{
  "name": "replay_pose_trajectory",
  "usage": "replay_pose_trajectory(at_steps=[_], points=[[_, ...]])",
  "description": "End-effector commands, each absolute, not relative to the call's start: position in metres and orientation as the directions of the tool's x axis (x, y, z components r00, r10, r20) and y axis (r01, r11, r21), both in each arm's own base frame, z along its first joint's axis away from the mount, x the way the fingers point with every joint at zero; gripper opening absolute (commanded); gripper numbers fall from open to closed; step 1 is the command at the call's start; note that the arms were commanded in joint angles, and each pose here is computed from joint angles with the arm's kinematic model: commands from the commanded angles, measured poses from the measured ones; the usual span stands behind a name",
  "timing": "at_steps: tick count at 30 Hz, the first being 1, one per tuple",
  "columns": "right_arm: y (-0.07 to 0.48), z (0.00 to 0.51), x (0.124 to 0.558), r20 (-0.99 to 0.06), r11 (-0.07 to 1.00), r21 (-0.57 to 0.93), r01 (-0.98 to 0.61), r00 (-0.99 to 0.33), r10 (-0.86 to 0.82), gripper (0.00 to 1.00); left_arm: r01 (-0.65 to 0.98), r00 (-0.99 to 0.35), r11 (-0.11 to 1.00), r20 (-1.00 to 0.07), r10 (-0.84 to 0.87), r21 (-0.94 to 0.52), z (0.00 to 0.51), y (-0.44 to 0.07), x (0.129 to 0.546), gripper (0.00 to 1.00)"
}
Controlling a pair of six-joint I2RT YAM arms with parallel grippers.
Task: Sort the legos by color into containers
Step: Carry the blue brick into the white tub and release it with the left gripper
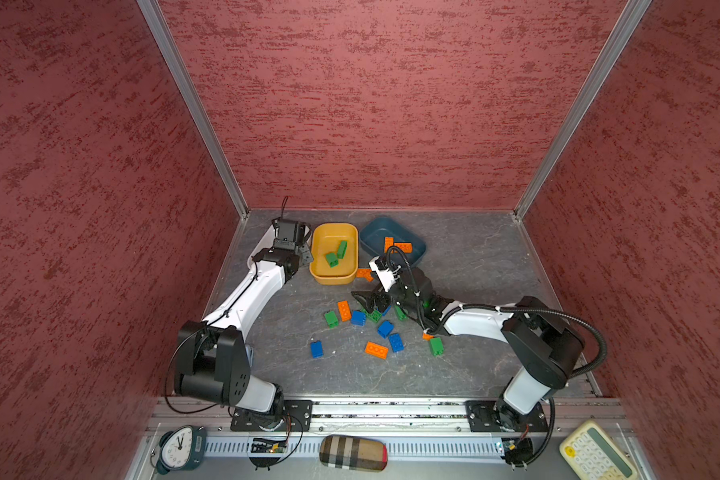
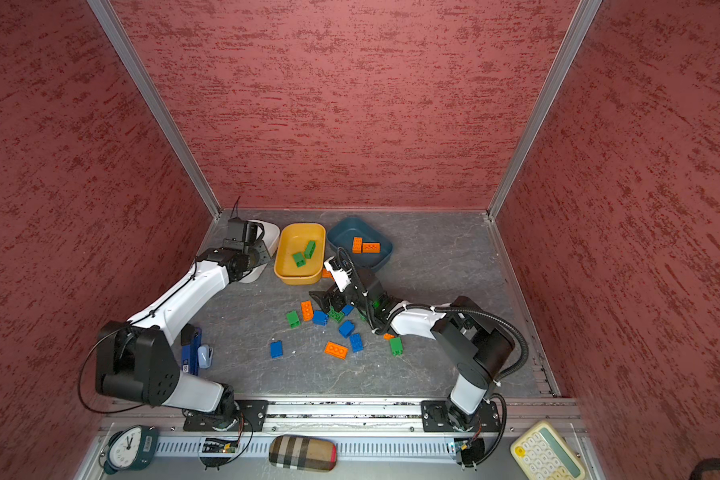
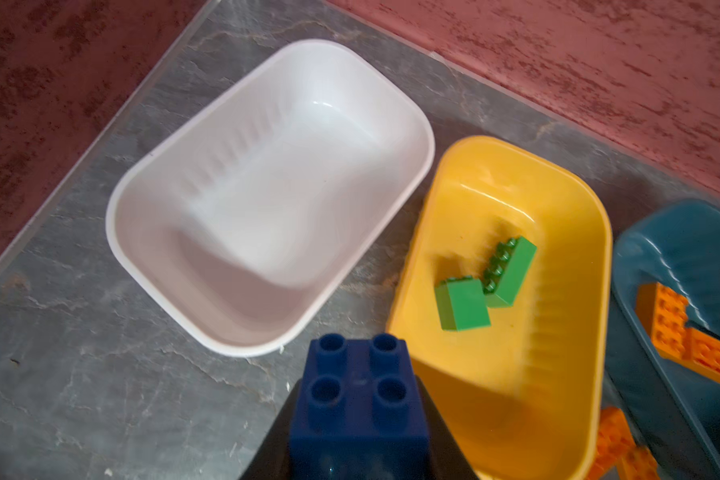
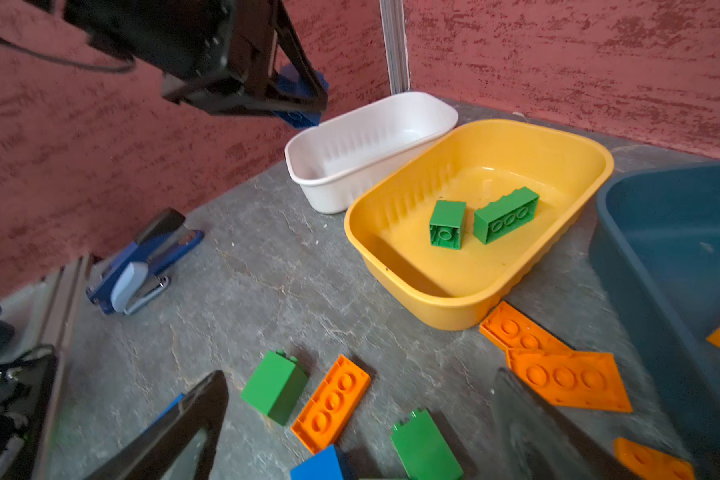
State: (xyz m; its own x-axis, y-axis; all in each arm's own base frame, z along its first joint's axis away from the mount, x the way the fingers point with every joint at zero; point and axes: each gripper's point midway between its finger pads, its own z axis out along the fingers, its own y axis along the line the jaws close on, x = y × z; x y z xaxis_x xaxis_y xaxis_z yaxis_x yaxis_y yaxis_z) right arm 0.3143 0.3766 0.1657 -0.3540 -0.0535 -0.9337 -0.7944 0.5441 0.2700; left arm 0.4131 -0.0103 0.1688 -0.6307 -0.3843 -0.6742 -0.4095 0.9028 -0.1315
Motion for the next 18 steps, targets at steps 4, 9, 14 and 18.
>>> replay_pose_trajectory(at_steps=[4,9,14,18], points=[[0.381,0.191,0.314,-0.935,0.518,0.334,-0.787,-0.346,0.077,0.99,-0.457,-0.651,0.884,-0.641,-0.407,-0.098,0.146,0.019,0.444,0.25],[0.379,0.197,0.318,-0.939,0.529,0.334,-0.780,-0.324,0.114,0.99,-0.468,-0.688,0.880,-0.592,-0.419,-0.080,0.128,0.029,0.459,0.26],[0.378,0.196,0.321,-0.943,0.545,0.322,-0.774,-0.315,0.109,0.99,-0.479,-0.698,0.875,-0.577,-0.423,-0.062,0.116,0.040,0.474,0.30],[0.375,0.192,0.322,-0.945,0.560,0.309,-0.769,-0.315,0.089,0.99,-0.488,-0.717,0.866,-0.515,-0.470,-0.110,0.103,0.039,0.483,0.31]])
